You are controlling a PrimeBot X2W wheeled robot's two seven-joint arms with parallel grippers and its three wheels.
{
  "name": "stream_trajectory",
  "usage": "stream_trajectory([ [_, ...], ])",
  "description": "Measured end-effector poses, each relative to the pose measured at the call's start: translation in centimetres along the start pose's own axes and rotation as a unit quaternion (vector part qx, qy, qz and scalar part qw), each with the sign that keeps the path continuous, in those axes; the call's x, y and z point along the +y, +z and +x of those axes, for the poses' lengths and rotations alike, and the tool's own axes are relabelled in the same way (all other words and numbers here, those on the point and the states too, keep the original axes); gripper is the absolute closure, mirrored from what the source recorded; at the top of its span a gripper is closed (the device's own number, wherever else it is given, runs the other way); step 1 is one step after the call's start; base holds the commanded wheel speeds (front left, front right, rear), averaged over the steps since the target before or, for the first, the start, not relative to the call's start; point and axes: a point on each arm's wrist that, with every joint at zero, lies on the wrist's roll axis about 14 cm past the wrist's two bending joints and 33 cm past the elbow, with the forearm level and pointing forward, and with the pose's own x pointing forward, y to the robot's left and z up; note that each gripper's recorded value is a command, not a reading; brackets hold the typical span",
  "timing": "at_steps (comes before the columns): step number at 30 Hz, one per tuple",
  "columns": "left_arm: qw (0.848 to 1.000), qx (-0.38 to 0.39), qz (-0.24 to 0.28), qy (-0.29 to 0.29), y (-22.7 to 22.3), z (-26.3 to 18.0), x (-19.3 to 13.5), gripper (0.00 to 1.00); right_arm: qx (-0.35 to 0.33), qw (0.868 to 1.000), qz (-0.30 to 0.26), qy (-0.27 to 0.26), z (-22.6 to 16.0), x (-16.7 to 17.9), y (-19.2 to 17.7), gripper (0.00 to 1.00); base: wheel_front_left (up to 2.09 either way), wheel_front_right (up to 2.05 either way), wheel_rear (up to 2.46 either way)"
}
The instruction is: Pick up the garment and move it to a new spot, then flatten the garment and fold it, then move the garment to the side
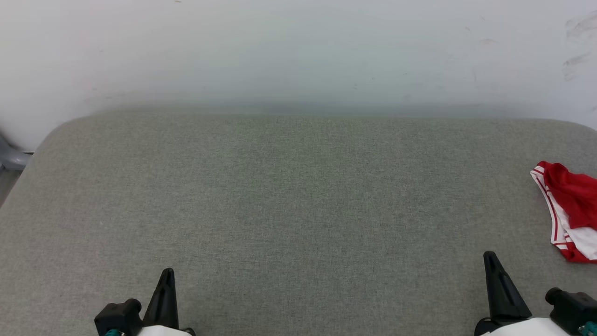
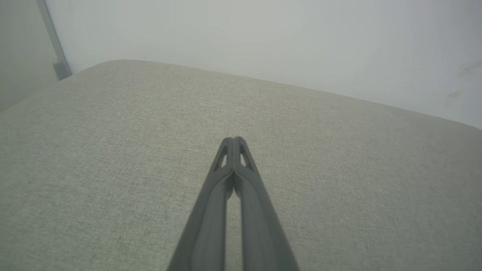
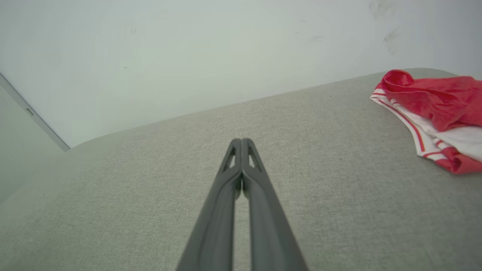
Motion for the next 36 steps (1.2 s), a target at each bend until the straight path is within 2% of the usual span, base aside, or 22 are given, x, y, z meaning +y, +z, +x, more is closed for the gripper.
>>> stream_trajectory([
  [15, 0.99, 0.022, -0.142, 0.014, -0.3, 1.0, 0.5, 1.0, 0.001, 0.992, 0.127, -0.02, 0.9, -0.6, 0.3, 1.0, 0.0, 0.0, 0.0],
  [36, 0.953, 0.035, -0.301, 0.016, 0.0, 2.2, 0.5, 1.0, 0.006, 0.961, 0.273, -0.036, 1.7, -1.2, 0.3, 1.0, 0.0, 0.0, 0.0],
])
